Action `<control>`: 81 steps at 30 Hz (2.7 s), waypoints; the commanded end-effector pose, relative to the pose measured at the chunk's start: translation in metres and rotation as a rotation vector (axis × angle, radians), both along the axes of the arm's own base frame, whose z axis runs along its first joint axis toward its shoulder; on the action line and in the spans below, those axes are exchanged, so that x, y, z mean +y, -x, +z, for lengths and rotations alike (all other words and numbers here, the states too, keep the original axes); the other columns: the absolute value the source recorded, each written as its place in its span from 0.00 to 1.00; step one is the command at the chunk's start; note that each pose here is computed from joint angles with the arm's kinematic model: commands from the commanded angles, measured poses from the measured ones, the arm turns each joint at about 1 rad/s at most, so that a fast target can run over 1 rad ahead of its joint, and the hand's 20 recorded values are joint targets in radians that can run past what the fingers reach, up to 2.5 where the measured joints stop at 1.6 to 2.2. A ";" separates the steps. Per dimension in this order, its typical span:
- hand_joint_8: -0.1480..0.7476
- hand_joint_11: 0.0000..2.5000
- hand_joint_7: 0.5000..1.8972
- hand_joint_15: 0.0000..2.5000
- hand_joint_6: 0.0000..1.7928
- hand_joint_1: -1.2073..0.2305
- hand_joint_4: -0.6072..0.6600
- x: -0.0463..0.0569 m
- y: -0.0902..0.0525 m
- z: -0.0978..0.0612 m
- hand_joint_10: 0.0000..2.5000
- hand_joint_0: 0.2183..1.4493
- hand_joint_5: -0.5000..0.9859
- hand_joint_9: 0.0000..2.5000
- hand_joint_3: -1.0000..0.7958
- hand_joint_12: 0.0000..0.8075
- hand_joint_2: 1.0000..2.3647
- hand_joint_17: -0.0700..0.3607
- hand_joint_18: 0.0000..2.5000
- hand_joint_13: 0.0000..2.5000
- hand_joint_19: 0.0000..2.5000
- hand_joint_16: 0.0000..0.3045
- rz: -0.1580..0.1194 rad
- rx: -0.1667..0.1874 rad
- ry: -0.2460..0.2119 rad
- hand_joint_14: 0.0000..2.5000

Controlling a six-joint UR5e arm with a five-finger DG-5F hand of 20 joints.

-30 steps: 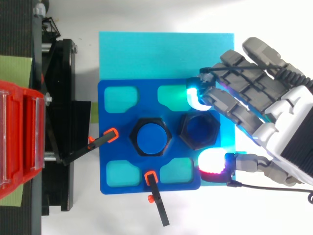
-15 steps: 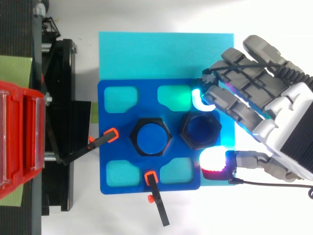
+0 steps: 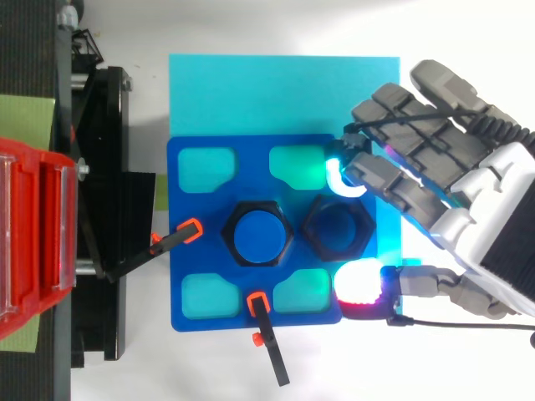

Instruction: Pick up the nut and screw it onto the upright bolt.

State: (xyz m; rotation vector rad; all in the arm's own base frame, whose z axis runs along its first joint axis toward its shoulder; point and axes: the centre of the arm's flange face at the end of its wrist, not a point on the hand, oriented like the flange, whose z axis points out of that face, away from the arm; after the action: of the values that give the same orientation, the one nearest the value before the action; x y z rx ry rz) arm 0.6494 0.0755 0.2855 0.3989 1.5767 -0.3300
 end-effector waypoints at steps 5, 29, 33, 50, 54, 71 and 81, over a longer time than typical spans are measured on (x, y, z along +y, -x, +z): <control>0.46 0.00 0.30 0.00 0.42 0.42 0.66 0.000 0.001 0.029 0.00 0.25 0.21 0.19 0.28 0.40 0.00 0.35 0.12 0.21 0.00 0.12 0.029 0.046 -0.017 0.00; 0.46 0.00 0.30 0.00 0.42 0.42 0.66 -0.031 -0.011 0.142 0.00 0.25 0.21 0.19 0.28 0.40 0.00 0.36 0.13 0.21 0.00 0.12 0.084 0.008 -0.048 0.00; 0.46 0.00 0.30 0.00 0.42 0.42 0.66 -0.033 -0.029 0.145 0.00 0.25 0.21 0.19 0.28 0.40 0.00 0.36 0.13 0.21 0.00 0.12 0.119 -0.081 -0.020 0.00; 0.46 0.00 0.31 0.00 0.42 0.43 0.66 -0.030 -0.077 0.096 0.00 0.25 0.21 0.19 0.28 0.40 0.00 0.36 0.13 0.21 0.00 0.12 0.165 -0.194 -0.005 0.00; 0.46 0.00 0.30 0.00 0.42 0.43 0.66 -0.030 -0.076 0.095 0.00 0.25 0.21 0.19 0.28 0.40 0.00 0.36 0.13 0.21 0.00 0.12 0.165 -0.188 -0.004 0.00; 0.46 0.00 0.32 0.00 0.42 0.43 0.66 -0.029 -0.061 0.080 0.00 0.25 0.21 0.19 0.28 0.40 0.00 0.36 0.13 0.21 0.00 0.12 0.178 -0.038 0.001 0.00; 0.47 0.00 0.31 0.00 0.42 0.43 0.66 -0.027 -0.061 0.079 0.00 0.25 0.21 0.19 0.28 0.39 0.00 0.36 0.13 0.22 0.00 0.12 0.182 -0.046 -0.010 0.00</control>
State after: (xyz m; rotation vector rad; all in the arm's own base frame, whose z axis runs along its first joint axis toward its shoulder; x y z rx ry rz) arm 0.7098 0.0470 0.3646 0.2651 1.5654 -0.1780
